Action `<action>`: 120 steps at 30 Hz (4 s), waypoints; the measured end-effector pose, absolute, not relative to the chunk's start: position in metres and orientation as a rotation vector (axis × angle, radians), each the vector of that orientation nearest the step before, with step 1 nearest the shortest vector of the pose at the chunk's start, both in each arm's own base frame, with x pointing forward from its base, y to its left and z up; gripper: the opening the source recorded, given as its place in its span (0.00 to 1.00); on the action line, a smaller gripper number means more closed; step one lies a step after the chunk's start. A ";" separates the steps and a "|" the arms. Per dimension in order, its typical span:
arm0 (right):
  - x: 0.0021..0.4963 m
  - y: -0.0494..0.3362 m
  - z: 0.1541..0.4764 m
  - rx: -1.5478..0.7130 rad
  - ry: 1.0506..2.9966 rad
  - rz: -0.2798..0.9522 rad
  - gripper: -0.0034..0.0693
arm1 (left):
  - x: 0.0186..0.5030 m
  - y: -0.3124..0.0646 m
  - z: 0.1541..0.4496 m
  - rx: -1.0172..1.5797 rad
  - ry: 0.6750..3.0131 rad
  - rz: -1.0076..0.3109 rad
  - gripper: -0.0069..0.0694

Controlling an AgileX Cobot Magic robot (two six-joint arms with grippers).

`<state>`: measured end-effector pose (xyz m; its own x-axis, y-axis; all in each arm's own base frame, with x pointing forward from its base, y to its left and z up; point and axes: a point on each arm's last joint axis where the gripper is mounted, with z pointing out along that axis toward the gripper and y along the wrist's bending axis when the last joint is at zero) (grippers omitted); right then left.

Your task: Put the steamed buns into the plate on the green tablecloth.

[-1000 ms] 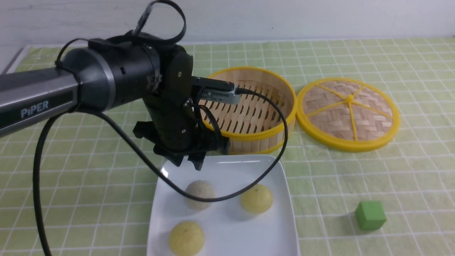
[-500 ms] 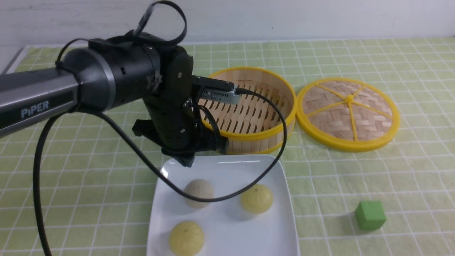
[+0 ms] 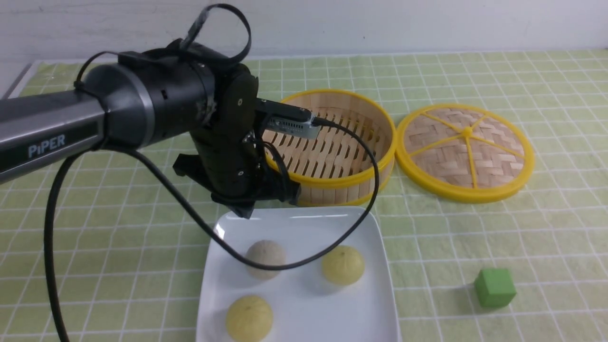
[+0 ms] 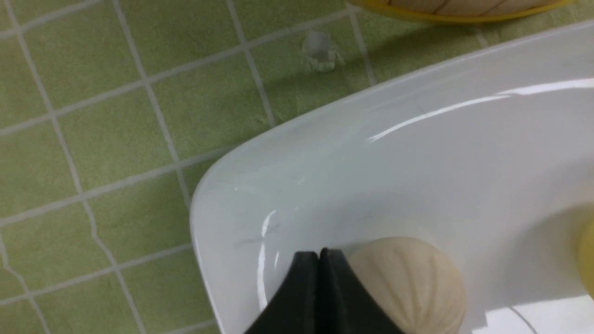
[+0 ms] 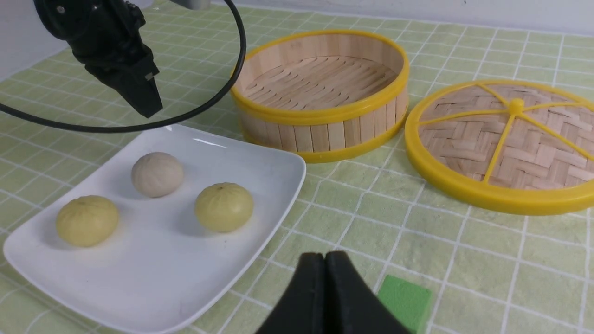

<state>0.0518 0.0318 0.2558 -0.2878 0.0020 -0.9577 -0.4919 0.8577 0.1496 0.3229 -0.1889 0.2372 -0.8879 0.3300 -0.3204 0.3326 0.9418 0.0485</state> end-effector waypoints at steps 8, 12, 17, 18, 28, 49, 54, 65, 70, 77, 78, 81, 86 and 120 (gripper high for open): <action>0.048 0.026 0.252 -0.320 1.788 0.475 0.05 | 0.325 -0.189 0.238 0.497 2.748 0.002 0.09; 0.047 0.018 0.237 -0.203 1.785 0.383 0.05 | 0.326 -0.187 0.238 0.511 2.736 0.028 0.09; 0.047 0.010 0.211 -0.066 1.809 0.269 0.06 | 0.323 -0.185 0.249 0.510 2.705 0.026 0.09; 0.048 0.008 0.202 -0.029 1.826 0.235 0.06 | 0.321 -0.183 0.258 0.504 2.684 0.016 0.09; 0.051 0.002 0.172 0.092 1.900 0.135 0.07 | 0.293 -0.162 0.326 0.468 2.510 -0.021 0.09; 0.051 0.002 0.172 0.098 1.894 0.137 0.12 | 0.135 -0.058 0.401 0.301 2.235 -0.114 0.10; 0.051 0.002 0.172 0.098 1.894 0.137 0.13 | 0.099 -0.039 0.359 0.191 2.110 -0.263 0.10; 0.051 0.002 0.172 0.099 1.894 0.139 0.15 | 0.086 -0.047 0.282 0.205 1.739 -0.544 0.11; 0.051 0.002 0.172 0.099 1.894 0.139 0.16 | 0.086 -0.047 0.257 0.239 1.805 -0.513 0.12; 0.051 0.002 0.172 0.100 1.894 0.139 0.17 | 0.085 -0.043 0.240 0.228 1.913 -0.454 0.12; 0.051 0.002 0.172 0.100 1.894 0.139 0.17 | 0.085 -0.043 0.240 0.233 1.914 -0.447 0.12; 0.051 0.002 0.172 0.100 1.894 0.140 0.18 | 0.086 -0.041 0.239 0.238 1.918 -0.426 0.13; 0.051 0.002 0.172 0.100 1.894 0.140 0.19 | 0.083 -0.025 0.237 0.137 1.888 -0.308 0.13; 0.051 0.002 0.172 0.100 1.894 0.140 0.26 | 0.053 0.004 0.172 -0.061 1.864 0.007 0.16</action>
